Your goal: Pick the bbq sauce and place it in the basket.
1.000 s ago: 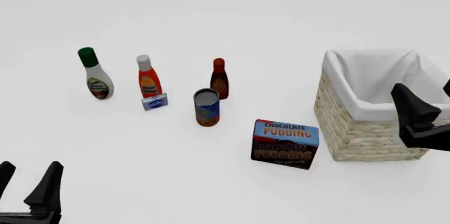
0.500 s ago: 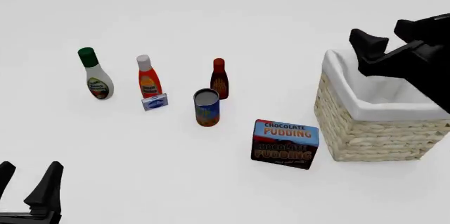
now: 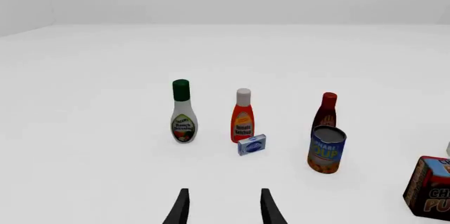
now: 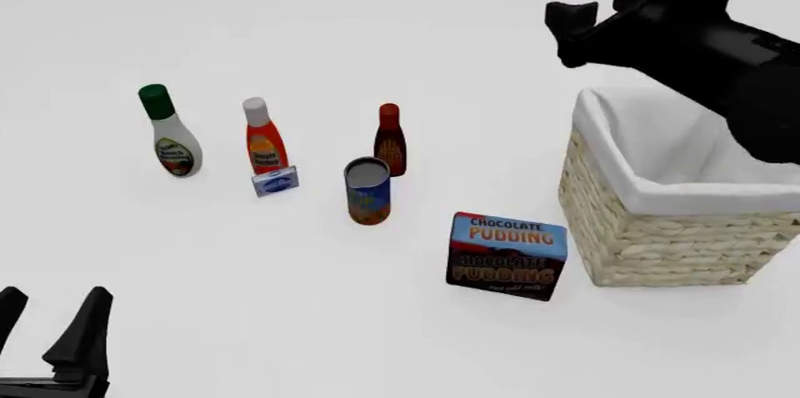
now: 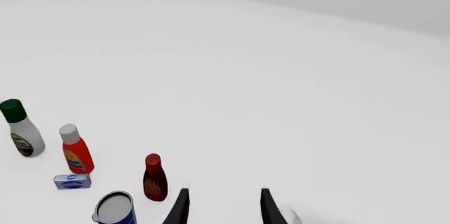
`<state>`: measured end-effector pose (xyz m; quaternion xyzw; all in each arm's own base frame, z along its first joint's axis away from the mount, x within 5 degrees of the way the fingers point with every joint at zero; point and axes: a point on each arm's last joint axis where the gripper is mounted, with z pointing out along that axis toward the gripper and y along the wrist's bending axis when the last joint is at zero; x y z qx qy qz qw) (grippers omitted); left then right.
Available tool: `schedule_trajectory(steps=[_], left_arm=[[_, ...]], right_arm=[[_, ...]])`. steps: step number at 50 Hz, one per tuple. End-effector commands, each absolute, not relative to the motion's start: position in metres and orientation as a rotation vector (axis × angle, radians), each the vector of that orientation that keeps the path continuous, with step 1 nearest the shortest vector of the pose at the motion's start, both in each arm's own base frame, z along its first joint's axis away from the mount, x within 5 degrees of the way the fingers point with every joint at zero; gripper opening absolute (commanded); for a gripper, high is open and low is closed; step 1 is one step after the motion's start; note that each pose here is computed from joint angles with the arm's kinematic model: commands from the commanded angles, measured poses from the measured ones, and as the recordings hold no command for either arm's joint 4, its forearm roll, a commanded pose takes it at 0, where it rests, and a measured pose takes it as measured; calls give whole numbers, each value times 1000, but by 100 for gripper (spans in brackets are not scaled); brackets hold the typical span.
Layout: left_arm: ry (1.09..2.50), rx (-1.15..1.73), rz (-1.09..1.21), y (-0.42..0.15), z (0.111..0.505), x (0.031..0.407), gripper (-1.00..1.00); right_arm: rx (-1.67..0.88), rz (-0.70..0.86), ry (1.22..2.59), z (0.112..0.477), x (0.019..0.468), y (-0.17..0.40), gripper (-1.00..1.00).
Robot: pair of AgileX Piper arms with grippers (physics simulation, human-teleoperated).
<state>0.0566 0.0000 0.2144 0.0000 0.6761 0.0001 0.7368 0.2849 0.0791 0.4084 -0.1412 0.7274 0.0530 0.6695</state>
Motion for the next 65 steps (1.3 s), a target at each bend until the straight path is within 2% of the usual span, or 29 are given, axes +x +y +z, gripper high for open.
schedule_trajectory(steps=[1, 24, 40, 58, 59, 65], left_arm=[[1485, 0, 0, 0, 214, 57, 100], [1485, 0, 0, 0, 214, 57, 100], [1485, 0, 0, 0, 214, 57, 100], [1485, 0, 0, 0, 214, 57, 100], [1485, 0, 0, 0, 214, 57, 100], [1485, 0, 0, 0, 214, 57, 100]], right_arm=[[-338, 172, 1686, 412, 319, 103, 100], [-379, 228, 1769, 417, 379, 147, 100], [-447, 261, 1809, 405, 412, 189, 100], [-462, 313, 1869, 380, 442, 227, 100], [-473, 315, 1886, 369, 450, 236, 100], [-481, 315, 1900, 360, 457, 242, 100]])
